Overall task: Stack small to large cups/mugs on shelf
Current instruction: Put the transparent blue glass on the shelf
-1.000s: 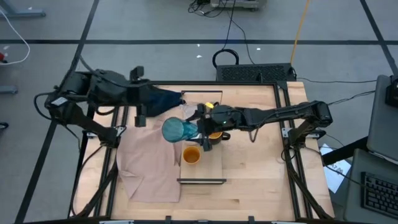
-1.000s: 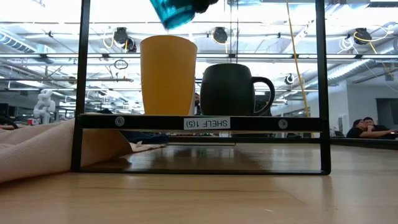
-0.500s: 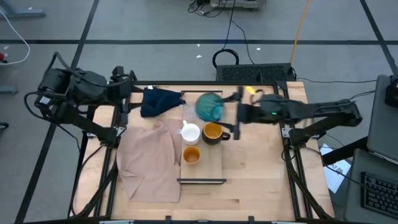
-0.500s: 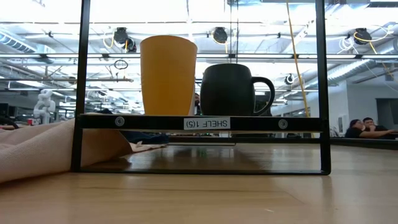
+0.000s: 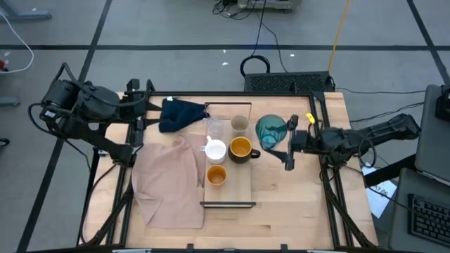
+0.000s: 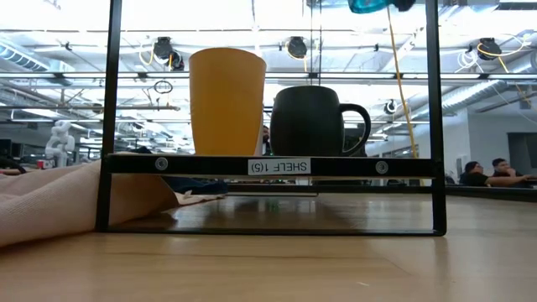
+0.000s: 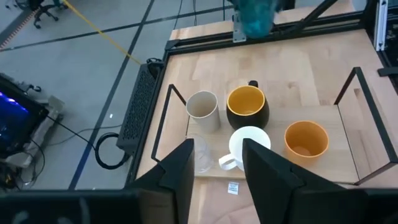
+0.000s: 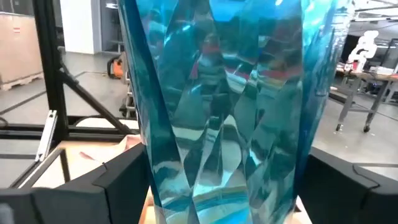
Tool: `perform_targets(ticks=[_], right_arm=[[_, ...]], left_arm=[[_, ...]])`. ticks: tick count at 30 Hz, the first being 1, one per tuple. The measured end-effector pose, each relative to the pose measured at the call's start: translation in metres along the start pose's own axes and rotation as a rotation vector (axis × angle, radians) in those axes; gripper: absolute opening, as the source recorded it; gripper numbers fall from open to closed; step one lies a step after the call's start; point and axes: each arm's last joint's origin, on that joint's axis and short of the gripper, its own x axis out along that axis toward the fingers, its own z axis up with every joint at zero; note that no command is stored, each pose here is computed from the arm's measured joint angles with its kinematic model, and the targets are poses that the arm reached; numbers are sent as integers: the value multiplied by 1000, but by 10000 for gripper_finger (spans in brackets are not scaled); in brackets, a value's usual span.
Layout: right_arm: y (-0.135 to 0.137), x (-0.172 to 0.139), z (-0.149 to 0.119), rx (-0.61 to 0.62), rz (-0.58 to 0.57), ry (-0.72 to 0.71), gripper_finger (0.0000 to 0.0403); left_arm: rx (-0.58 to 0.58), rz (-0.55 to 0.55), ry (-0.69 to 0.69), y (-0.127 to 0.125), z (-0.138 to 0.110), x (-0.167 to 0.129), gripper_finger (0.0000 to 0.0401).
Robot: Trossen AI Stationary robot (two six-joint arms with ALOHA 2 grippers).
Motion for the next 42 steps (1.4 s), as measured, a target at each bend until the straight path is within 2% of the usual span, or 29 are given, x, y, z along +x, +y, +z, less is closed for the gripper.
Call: perform_targets(ticks=[12,18,30,42], right_arm=[[27,-6,-60,54,77,-39,320],[37,-11,-81,69,125,-67,320],[56,3,-106,49,161,-61,320],[68,18,-124,66,160,-106,320]], left_arm=[[-32,43,2,1,0,0,138],[-63,52,4,1,0,1,138],[-84,72,-2,-4,8,13,138],[-92,72,-8,-3,9,13,138]])
